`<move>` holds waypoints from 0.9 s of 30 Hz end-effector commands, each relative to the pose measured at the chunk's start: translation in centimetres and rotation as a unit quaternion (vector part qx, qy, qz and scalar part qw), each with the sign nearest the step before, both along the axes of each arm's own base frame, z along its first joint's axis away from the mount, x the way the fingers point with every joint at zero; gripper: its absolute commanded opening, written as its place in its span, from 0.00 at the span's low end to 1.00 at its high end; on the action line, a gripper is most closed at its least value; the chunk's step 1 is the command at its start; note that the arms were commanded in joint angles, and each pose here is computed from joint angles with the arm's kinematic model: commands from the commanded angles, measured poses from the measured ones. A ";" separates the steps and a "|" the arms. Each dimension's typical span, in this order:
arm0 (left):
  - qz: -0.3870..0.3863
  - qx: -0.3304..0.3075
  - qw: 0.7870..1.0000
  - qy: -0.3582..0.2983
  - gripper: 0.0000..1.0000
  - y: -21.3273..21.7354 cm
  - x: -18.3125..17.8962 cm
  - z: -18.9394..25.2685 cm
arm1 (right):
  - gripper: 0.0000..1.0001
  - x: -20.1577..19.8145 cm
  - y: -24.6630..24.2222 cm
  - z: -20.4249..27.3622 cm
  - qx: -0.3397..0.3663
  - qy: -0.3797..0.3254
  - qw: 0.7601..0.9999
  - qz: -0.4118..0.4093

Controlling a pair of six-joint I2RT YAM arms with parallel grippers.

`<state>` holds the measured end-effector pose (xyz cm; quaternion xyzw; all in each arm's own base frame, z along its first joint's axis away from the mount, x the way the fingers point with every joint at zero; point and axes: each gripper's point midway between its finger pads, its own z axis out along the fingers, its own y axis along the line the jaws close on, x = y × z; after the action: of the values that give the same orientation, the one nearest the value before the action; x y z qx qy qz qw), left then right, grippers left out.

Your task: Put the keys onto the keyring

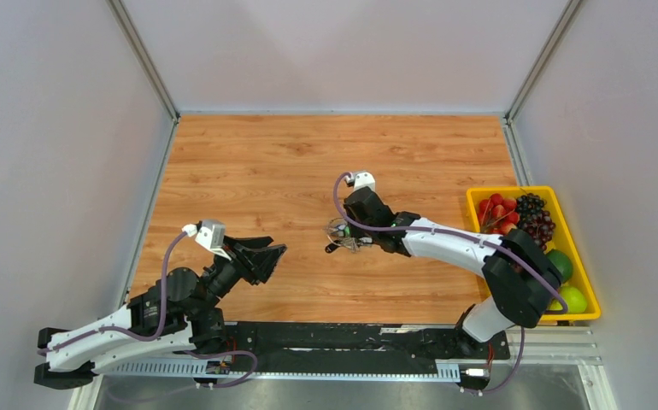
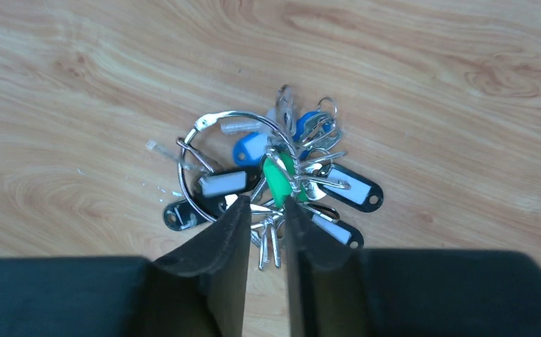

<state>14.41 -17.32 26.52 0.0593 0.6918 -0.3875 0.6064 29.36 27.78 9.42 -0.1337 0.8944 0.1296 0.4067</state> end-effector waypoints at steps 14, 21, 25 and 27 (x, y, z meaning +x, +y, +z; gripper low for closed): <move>0.042 0.035 0.998 -0.013 0.69 0.7 1.3 0.3 | 1.00 0.1 0.5 9.5 0.095 -0.089 0.991 0.016; 0.049 0.066 0.996 -0.027 0.96 0.2 1.8 1.8 | 1.00 -1.0 -0.9 13.7 0.116 -0.121 0.986 0.017; 0.052 0.077 0.995 -0.036 1.00 0.0 2.0 2.9 | 1.00 -0.2 -3.7 15.1 0.097 -0.152 0.983 -0.049; 0.051 0.087 0.994 -0.042 1.00 -0.2 2.2 3.5 | 1.00 -0.3 -4.4 15.8 0.091 -0.164 0.980 -0.060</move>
<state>16.22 -17.67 27.45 0.0841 0.7120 -0.3023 0.6281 28.45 25.53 21.87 -0.0967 0.8240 0.1961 0.5227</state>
